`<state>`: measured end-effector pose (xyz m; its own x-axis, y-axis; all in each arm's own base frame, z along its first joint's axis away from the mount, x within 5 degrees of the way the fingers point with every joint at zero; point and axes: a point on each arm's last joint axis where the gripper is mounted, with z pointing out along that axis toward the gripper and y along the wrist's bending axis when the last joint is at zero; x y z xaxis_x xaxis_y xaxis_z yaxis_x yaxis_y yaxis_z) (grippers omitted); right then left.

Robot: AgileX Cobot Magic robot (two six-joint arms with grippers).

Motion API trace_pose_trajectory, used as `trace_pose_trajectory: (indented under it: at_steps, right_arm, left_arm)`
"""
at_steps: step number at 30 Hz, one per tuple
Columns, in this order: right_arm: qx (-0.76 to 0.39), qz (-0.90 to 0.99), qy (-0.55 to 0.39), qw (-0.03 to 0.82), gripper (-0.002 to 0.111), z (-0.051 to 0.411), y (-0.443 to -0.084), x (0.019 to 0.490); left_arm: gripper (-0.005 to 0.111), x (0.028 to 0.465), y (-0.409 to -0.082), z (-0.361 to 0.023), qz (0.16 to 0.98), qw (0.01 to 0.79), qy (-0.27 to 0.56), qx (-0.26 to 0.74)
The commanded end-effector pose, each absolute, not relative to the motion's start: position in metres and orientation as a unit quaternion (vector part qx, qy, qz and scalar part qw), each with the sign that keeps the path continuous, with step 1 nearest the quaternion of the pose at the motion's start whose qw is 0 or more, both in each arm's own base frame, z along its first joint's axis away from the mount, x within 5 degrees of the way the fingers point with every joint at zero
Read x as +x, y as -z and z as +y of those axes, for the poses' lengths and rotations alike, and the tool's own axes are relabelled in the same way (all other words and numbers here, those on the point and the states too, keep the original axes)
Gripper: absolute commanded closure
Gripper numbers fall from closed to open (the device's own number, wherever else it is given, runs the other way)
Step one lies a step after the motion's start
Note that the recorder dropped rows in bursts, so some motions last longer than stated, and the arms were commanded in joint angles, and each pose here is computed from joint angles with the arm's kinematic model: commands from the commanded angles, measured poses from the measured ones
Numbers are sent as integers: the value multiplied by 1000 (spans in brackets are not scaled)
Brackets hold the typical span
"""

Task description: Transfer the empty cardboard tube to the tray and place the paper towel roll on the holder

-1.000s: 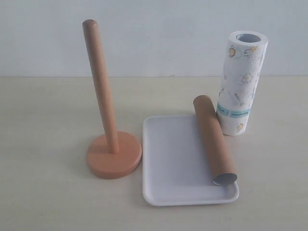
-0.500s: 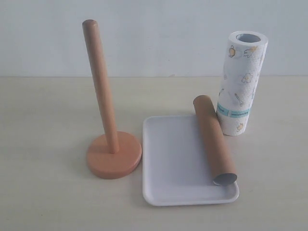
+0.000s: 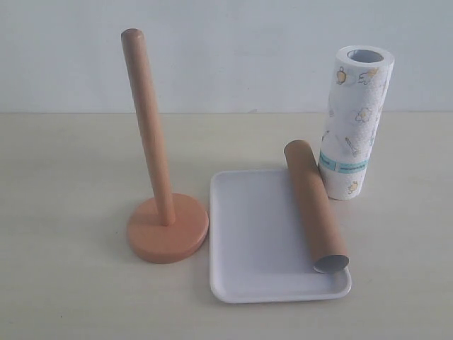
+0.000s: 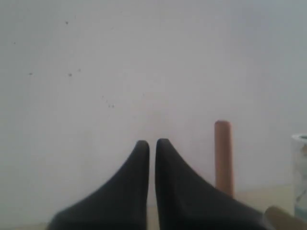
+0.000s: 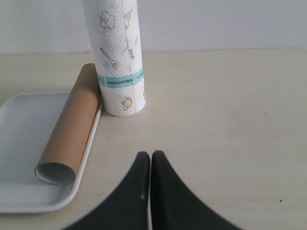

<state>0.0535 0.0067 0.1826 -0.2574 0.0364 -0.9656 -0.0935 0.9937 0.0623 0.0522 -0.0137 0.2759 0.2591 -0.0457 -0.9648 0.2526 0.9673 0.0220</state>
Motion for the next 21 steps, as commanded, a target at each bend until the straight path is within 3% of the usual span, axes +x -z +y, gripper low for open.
trace_pose_trajectory:
  at_steps: [1, 12, 21]
  right_arm:
    - [-16, 787, -58, 613, 108, 7, -183, 53]
    - [-16, 787, -58, 613, 108, 7, -183, 53]
    - [-16, 787, -58, 614, 108, 7, -184, 53]
  left_arm:
    - [103, 57, -253, -13, 641, 758, 79, 88]
    - [103, 62, -207, -16, 713, 684, 155, 15]
    - [103, 54, -193, -16, 754, 645, 124, 11]
